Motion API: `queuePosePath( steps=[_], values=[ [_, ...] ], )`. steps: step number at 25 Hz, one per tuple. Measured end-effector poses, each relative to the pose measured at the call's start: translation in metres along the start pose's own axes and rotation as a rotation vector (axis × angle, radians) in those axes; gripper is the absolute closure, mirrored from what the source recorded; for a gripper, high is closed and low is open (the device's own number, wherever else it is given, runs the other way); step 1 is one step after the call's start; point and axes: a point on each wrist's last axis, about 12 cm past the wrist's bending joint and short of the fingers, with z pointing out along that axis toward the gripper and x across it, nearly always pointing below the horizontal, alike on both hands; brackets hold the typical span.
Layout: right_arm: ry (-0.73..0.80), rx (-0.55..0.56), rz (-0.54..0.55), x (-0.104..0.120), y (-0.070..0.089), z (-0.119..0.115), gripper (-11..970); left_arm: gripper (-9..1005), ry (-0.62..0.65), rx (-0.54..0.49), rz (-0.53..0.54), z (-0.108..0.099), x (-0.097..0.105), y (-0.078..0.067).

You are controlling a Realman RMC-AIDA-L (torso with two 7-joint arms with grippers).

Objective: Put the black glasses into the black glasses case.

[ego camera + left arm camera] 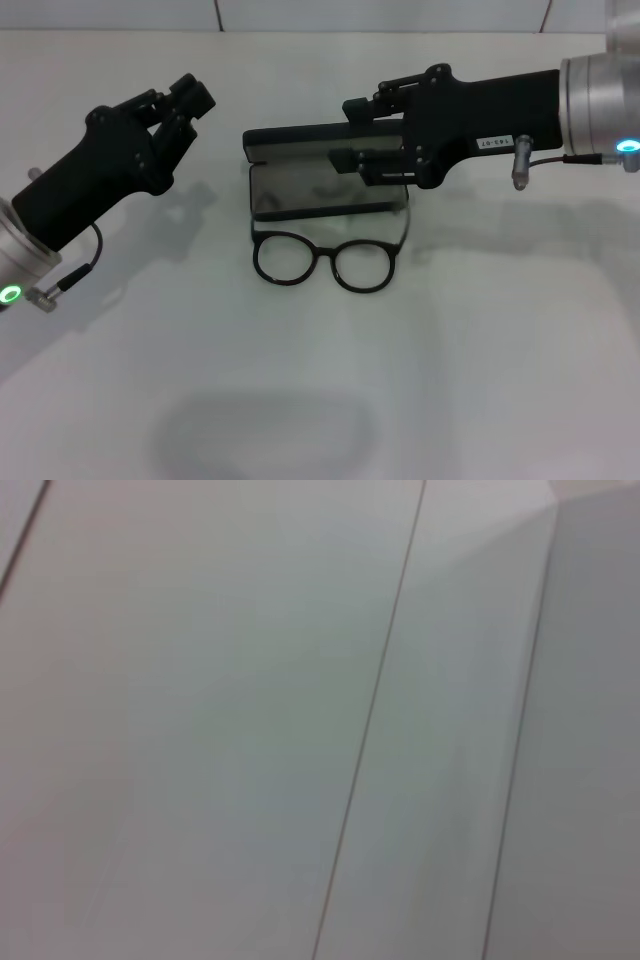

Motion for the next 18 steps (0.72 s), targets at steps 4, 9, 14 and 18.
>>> queuePosePath(
  steps=[4, 9, 14, 18],
  values=[
    [-0.012, 0.021, 0.018, 0.004, 0.000, -0.003, 431, 869, 0.006, 0.010, -0.016, 0.002, -0.002, 0.002],
    [-0.076, 0.075, 0.050, 0.006, -0.003, -0.021, 431, 868, 0.030, 0.019, -0.027, 0.004, -0.001, 0.003],
    [-0.163, 0.153, 0.123, 0.022, 0.002, -0.055, 431, 868, 0.148, 0.072, -0.091, 0.012, 0.008, 0.002],
    [-0.231, 0.214, 0.186, 0.044, 0.014, -0.085, 431, 869, 0.217, 0.104, -0.110, 0.023, 0.010, 0.004]
  ],
)
